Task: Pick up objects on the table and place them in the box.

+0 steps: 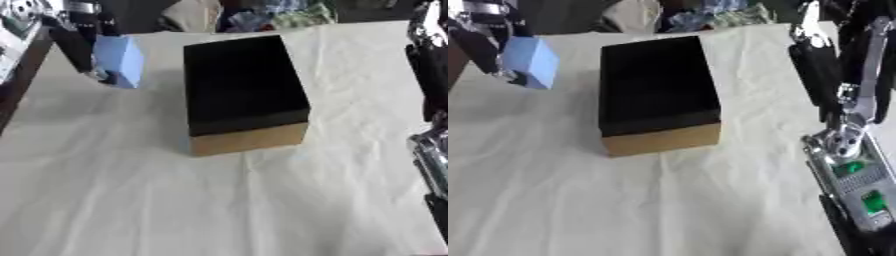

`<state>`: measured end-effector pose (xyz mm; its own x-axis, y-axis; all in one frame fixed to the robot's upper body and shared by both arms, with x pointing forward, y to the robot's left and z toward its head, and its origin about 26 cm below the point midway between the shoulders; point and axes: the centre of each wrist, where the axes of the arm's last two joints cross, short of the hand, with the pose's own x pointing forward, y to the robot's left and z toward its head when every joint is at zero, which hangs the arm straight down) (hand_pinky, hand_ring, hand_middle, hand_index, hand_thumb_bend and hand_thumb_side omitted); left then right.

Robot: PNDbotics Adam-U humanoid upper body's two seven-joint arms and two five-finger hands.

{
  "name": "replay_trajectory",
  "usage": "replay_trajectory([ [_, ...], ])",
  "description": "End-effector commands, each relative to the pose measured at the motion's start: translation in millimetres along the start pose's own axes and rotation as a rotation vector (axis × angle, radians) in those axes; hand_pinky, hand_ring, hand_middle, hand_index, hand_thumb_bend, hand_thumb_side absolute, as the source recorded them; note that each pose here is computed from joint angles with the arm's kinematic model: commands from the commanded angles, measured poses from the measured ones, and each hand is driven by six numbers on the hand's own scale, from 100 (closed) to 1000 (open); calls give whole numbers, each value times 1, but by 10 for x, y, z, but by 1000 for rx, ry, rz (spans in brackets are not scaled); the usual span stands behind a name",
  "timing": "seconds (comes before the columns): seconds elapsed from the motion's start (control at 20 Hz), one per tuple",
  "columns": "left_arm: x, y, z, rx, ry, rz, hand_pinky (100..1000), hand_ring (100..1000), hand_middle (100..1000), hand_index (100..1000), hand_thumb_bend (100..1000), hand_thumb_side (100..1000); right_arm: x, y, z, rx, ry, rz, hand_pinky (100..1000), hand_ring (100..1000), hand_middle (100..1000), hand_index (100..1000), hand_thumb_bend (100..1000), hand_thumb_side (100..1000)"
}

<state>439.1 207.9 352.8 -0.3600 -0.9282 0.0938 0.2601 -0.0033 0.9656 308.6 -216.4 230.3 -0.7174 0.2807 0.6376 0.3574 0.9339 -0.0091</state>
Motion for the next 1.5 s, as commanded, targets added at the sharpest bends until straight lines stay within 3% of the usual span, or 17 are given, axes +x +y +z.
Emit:
replay_trajectory([
  [0.05,243,195,122,114,-64,32,753,504,434,575,100,100,62,-14,-46,-4,-29,-7,849,807,599,795,100,400],
  [0.45,623,99,-26,238,-234,199,765,493,475,630,100,203,66,2,-41,-2,-29,-16,850,807,598,795,100,403],
  [0.65,749,25,-143,254,-286,250,771,505,487,648,100,208,80,19,-51,3,-36,-25,850,808,598,795,100,403],
  [0.9,748,-87,-293,250,-304,278,787,522,511,668,100,199,102,43,-67,10,-48,-37,851,808,598,796,100,404],
  [1.05,704,-154,-364,241,-301,283,794,540,530,688,100,138,105,50,-66,10,-49,-42,852,807,598,796,100,405],
  [1.1,694,-182,-388,232,-300,279,802,556,547,707,100,102,105,50,-66,10,-49,-42,852,807,598,796,100,405],
  [1.35,671,-310,-485,174,-349,237,879,680,682,850,107,100,107,56,-64,12,-50,-46,853,807,597,796,100,406],
  [1.5,615,-369,-533,168,-365,196,907,743,739,900,323,100,109,59,-65,11,-51,-47,854,807,597,796,100,406],
])
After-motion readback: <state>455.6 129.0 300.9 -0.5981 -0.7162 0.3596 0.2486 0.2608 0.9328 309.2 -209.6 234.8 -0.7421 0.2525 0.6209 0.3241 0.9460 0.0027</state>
